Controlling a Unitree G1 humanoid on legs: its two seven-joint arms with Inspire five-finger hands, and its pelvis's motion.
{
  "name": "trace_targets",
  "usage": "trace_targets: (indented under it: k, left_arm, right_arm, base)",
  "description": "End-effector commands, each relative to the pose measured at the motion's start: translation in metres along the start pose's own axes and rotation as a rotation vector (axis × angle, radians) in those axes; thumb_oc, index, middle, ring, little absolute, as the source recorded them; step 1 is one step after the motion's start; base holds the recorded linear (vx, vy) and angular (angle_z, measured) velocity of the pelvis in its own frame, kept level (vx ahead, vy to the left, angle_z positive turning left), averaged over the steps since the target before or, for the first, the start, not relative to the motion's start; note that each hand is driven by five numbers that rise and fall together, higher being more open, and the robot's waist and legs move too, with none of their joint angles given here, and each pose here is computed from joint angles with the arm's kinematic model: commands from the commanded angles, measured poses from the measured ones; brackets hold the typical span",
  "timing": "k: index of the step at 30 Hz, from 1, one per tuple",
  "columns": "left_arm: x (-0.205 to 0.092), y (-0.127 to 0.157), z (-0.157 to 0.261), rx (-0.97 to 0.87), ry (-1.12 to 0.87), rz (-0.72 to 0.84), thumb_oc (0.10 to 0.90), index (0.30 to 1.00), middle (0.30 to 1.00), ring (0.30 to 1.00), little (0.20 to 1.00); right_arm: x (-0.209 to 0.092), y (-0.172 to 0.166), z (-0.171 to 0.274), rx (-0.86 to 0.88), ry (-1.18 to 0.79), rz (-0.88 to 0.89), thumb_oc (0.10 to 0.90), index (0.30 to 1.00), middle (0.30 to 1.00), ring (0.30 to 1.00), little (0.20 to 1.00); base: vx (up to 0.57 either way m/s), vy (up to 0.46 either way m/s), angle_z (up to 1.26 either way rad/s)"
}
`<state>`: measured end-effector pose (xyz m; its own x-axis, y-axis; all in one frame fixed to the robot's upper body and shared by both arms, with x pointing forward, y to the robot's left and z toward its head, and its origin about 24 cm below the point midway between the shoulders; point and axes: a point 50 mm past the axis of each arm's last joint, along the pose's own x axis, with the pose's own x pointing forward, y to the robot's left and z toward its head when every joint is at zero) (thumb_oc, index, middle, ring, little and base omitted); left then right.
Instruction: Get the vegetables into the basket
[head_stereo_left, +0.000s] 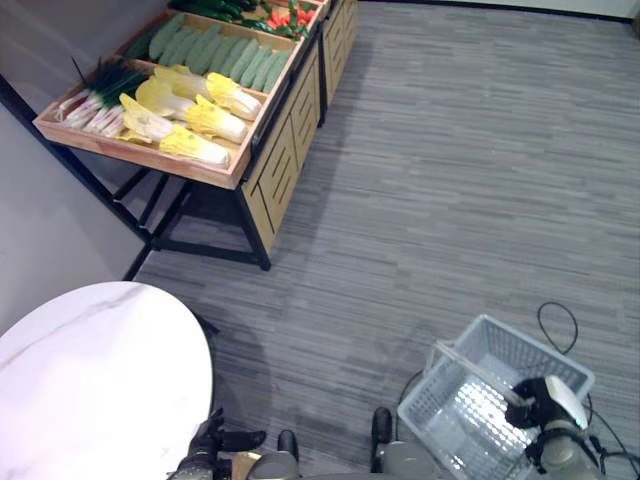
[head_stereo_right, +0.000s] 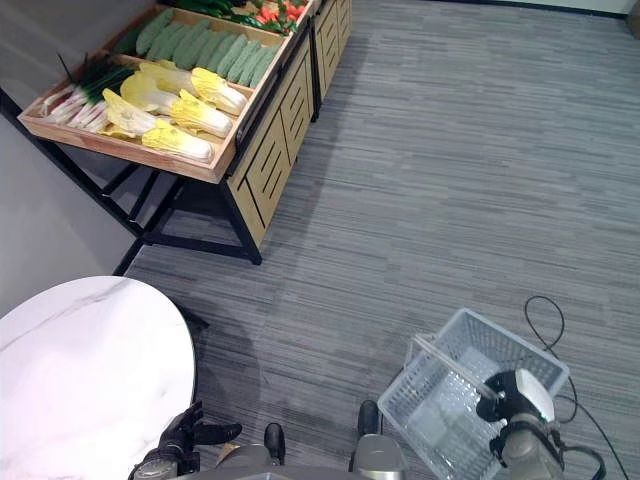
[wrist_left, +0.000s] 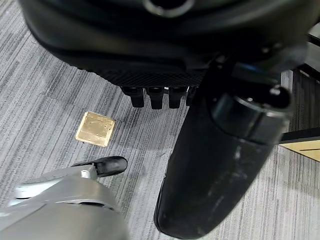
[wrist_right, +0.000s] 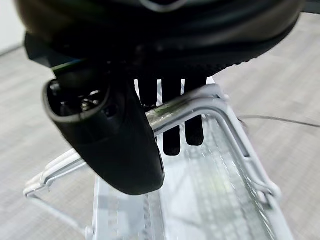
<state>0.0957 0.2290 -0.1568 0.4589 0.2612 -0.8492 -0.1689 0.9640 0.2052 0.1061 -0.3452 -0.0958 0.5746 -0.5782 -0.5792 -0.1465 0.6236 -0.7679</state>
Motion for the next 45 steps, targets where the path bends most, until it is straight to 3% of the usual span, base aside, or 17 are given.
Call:
trace_targets:
  k: [1,11,16,21,29,33,45]
  left_arm:
    - [0.0,0.02,-0.002,0.061,0.004,0.071,0.9,1.0,1.0,1.0,1.0]
    - [0.0,0.013,-0.008,0.095,0.041,0.09,0.9,1.0,1.0,1.0,1.0]
    - [0.005,0.015,0.022,0.089,-0.06,0.098,0.9,1.0,1.0,1.0,1.0]
    - [0.005,0.014,0.021,0.082,-0.056,0.1,0.9,1.0,1.0,1.0,1.0]
    - [0.004,0.024,0.013,0.154,-0.03,0.123,0.9,1.0,1.0,1.0,1.0]
    - [0.007,0.031,0.037,0.142,-0.105,0.148,0.9,1.0,1.0,1.0,1.0]
    - [0.008,0.037,0.039,0.16,-0.091,0.158,0.9,1.0,1.0,1.0,1.0]
  right_arm:
    - [0.006,-0.002,0.015,0.041,-0.039,-0.047,0.4,0.3,0.3,0.3,0.3]
    - [-0.014,0.052,-0.018,0.013,0.151,0.149,0.4,0.3,0.3,0.3,0.3]
    - [-0.008,0.041,-0.012,0.013,0.116,0.109,0.4,0.3,0.3,0.3,0.3]
    - [0.002,0.018,-0.005,-0.002,0.076,0.038,0.4,0.3,0.3,0.3,0.3]
    - [-0.001,0.036,0.007,-0.01,0.045,0.085,0.4,0.3,0.3,0.3,0.3]
    - [0.002,0.044,0.039,-0.02,-0.054,0.108,0.4,0.3,0.3,0.3,0.3]
    - [0.003,0.05,0.05,0.004,-0.067,0.12,0.4,0.3,0.3,0.3,0.3]
  base:
    - [0.03,-0.063,0.02]
    - [0.03,-0.047,0.0]
    - [0.01,-0.266,0.09]
    - [0.26,-0.027,0.36]
    - [0.35,0.273,-0.59]
    - [0.14,0.23,-0.46]
    - [0.11,0.139,-0.01]
